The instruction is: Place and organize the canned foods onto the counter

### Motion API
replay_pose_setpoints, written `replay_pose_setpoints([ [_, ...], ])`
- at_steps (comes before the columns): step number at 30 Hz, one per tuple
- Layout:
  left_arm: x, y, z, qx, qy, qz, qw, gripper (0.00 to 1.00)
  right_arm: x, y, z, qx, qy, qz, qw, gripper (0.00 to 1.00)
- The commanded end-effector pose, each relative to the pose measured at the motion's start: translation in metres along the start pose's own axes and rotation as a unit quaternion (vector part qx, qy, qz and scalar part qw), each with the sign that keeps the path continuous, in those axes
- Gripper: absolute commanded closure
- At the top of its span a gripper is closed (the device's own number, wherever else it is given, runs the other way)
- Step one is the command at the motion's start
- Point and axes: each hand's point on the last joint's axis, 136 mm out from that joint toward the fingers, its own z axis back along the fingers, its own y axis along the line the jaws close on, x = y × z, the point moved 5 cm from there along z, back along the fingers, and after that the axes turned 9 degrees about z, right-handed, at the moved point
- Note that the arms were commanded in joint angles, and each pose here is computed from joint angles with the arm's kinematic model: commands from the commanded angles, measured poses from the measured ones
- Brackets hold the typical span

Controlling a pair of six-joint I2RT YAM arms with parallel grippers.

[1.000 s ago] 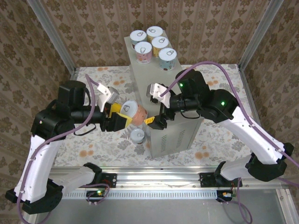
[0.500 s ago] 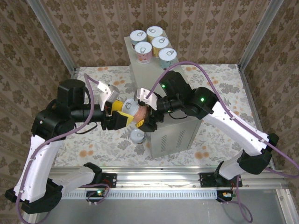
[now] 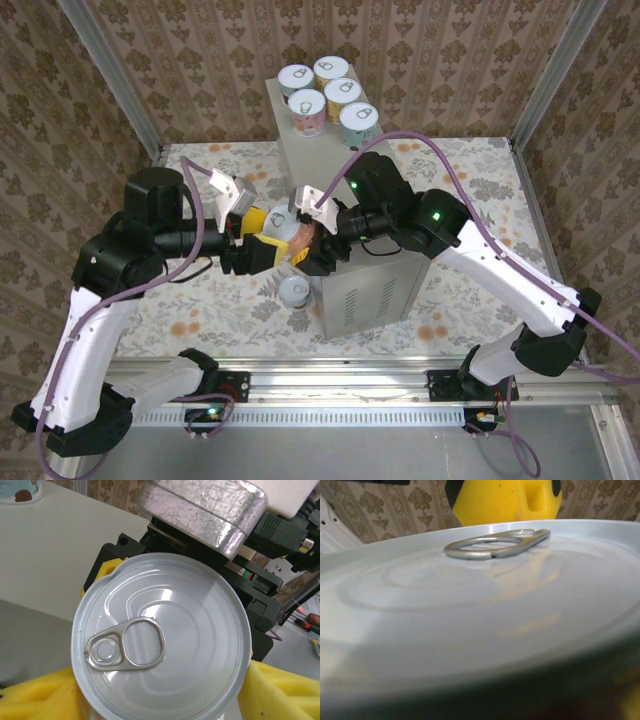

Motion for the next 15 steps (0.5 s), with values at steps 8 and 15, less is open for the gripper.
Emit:
replay_pose_setpoints([
  [8, 0.030, 0.003, -0.016, -0.040, -0.074, -0.022, 0.996, 0.23, 0.026, -0.015, 0.026, -0.085, -0.122, -0.052, 0.988, 0.38],
  [15, 0.044, 0.009, -0.026, -0.052, -0.105, -0.017, 0.993, 0.21, 0.022, -0.021, 0.029, -0.118, -0.150, -0.085, 0.978, 0.38],
])
